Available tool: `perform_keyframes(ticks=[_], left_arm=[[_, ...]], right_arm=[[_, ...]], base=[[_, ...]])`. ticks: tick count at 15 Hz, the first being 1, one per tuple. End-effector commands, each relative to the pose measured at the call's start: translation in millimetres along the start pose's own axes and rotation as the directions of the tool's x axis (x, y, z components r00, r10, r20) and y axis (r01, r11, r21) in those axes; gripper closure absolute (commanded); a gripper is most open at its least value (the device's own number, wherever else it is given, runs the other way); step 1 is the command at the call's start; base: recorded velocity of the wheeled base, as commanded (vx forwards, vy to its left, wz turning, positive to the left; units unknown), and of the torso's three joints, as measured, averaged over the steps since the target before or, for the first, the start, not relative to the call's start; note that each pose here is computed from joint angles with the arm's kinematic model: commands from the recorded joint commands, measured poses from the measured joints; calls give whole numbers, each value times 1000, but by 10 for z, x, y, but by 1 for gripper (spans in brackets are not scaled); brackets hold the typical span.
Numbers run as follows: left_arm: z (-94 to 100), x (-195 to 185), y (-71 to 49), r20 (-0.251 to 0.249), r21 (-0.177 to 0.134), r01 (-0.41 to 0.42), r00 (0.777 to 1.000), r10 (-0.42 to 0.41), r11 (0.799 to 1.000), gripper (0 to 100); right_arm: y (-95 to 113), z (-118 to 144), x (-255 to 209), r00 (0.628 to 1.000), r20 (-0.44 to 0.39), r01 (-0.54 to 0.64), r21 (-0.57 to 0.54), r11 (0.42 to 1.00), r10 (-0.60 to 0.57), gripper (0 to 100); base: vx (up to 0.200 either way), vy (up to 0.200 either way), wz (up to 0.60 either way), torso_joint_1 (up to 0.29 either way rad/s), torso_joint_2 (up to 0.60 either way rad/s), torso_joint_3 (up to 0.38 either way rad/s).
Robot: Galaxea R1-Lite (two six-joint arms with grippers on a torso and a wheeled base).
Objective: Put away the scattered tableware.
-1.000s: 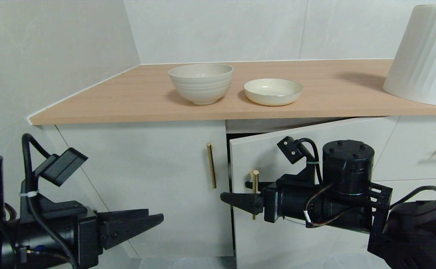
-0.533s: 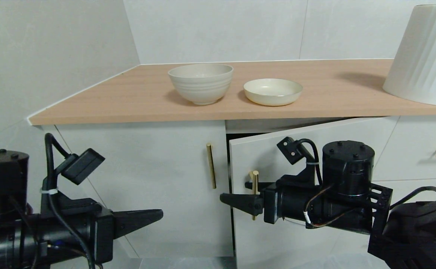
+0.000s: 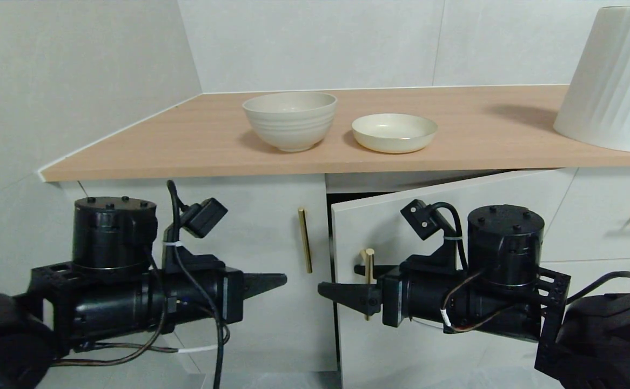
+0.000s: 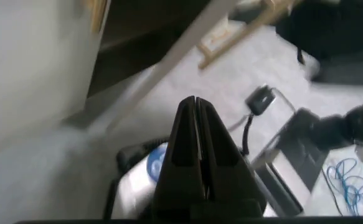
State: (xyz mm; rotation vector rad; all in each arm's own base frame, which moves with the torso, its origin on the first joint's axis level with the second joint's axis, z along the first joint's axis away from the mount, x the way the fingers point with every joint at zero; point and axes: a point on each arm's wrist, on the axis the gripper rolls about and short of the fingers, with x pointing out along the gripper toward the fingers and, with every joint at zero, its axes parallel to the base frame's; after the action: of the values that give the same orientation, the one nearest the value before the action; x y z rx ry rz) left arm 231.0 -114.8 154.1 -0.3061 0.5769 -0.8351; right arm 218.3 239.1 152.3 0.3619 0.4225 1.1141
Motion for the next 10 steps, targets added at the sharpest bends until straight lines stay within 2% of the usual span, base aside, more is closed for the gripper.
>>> perform_keyframes(ticks=[1,2,3,5,6,7,8,9,10], left_arm=[[-409,442,257,-53,-65,18,998,-22,998,100],[-509,561,274,-45,-57,41,998,-43,998,100],[-557,648,315,-12,-39,31,999,-31,999,100],[-588,803,400,83,-9,-24,996,25,1000,100],[-581,838,413,116,3,-27,993,27,1000,100],[-581,838,413,116,3,-27,993,27,1000,100],[-539,901,372,184,30,11,983,-16,1000,100],[-495,934,344,230,56,30,972,-42,998,100],[-474,933,331,255,69,38,965,-55,997,100]], right_arm=[[22,-8,5,1000,-4,-9,-1,1000,9,0],[25,-14,5,1000,-6,-10,0,1000,10,0],[25,-14,5,1000,-6,-10,0,1000,10,0],[30,-16,7,1000,-7,-11,-1,1000,11,0],[31,-22,12,1000,-9,-12,0,1000,12,0],[31,-22,12,1000,-9,-12,0,1000,12,0],[28,-30,9,1000,-11,-11,1,1000,11,0],[23,-45,3,1000,-17,-8,2,1000,8,0],[18,-57,3,1000,-20,-6,2,1000,6,0]], base=[[0,0,0,0,0,0],[0,0,0,0,0,0],[0,0,0,0,0,0],[0,0,0,0,0,0],[0,0,0,0,0,0],[0,0,0,0,0,0],[0,0,0,0,0,0],[0,0,0,0,0,0],[0,0,0,0,0,0]])
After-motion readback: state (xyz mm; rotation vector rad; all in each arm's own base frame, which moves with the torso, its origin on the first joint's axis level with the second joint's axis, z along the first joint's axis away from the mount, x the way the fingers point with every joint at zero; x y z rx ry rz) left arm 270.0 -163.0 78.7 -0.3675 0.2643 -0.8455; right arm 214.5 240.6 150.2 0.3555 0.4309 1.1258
